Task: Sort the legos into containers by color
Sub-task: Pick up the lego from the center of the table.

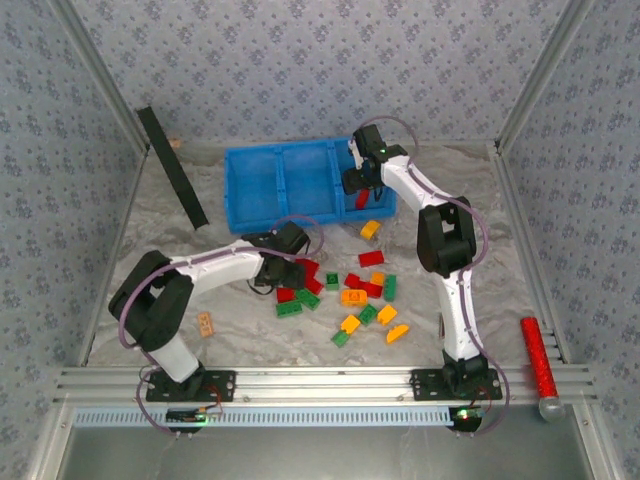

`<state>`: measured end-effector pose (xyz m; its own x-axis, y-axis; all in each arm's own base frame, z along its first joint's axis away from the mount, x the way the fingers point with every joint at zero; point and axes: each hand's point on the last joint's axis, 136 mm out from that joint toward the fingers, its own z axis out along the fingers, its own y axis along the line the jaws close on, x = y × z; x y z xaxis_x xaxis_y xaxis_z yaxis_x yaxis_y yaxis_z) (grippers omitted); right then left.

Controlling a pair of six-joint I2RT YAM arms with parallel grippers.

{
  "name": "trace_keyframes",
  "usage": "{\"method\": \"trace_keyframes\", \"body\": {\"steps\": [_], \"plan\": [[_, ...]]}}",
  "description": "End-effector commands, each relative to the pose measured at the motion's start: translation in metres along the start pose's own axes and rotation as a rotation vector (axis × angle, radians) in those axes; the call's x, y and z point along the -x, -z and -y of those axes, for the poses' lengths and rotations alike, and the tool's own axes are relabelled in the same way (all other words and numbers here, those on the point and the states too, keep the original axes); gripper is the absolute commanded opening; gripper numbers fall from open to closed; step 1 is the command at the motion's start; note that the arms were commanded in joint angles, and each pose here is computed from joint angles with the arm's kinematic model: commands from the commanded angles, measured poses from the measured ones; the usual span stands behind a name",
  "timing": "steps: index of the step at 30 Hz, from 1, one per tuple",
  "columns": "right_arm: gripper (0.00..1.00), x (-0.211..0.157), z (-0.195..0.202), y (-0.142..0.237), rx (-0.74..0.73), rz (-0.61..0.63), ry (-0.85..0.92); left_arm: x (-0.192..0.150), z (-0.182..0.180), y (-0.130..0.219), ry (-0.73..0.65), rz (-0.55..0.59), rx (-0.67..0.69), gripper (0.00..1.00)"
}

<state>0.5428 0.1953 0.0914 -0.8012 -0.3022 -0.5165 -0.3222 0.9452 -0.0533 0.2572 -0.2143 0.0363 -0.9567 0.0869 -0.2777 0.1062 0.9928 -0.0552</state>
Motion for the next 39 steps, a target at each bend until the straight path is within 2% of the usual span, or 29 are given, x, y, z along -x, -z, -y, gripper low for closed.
{"method": "trace_keyframes", "body": {"steps": [1, 9, 16, 19, 26, 28, 29, 33, 37, 39], "plan": [[0.73, 0.009, -0.014, 0.018, 0.030, 0.013, 0.023, 0.008, 0.005, -0.002, 0.002, 0.018, 0.006, 0.69], [0.70, 0.009, -0.018, 0.057, 0.033, 0.051, 0.007, 0.009, 0.008, -0.013, 0.003, 0.015, 0.002, 0.57], [0.70, -0.019, -0.019, 0.098, 0.020, 0.058, -0.027, 0.009, 0.007, -0.020, 0.001, 0.010, 0.007, 0.47], [0.70, -0.046, -0.018, 0.114, 0.010, 0.034, -0.053, 0.008, 0.005, -0.021, -0.004, 0.009, 0.008, 0.40], [0.72, -0.135, -0.019, 0.139, 0.042, -0.074, -0.185, 0.014, 0.005, -0.003, -0.046, 0.033, 0.006, 0.27], [0.73, -0.156, -0.018, 0.145, 0.041, -0.090, -0.219, 0.021, 0.006, 0.008, -0.063, 0.052, 0.000, 0.26], [0.73, -0.178, -0.017, 0.142, 0.035, -0.127, -0.235, 0.025, 0.007, 0.014, -0.074, 0.065, -0.002, 0.25], [0.73, -0.217, -0.019, 0.141, 0.059, -0.163, -0.288, 0.048, 0.016, 0.043, -0.113, 0.127, -0.021, 0.24], [0.73, -0.244, -0.028, 0.133, 0.109, -0.193, -0.333, 0.076, 0.029, 0.068, -0.146, 0.202, -0.044, 0.24], [0.73, -0.245, -0.032, 0.129, 0.135, -0.176, -0.345, 0.094, 0.033, 0.080, -0.156, 0.251, -0.043, 0.24]]}}
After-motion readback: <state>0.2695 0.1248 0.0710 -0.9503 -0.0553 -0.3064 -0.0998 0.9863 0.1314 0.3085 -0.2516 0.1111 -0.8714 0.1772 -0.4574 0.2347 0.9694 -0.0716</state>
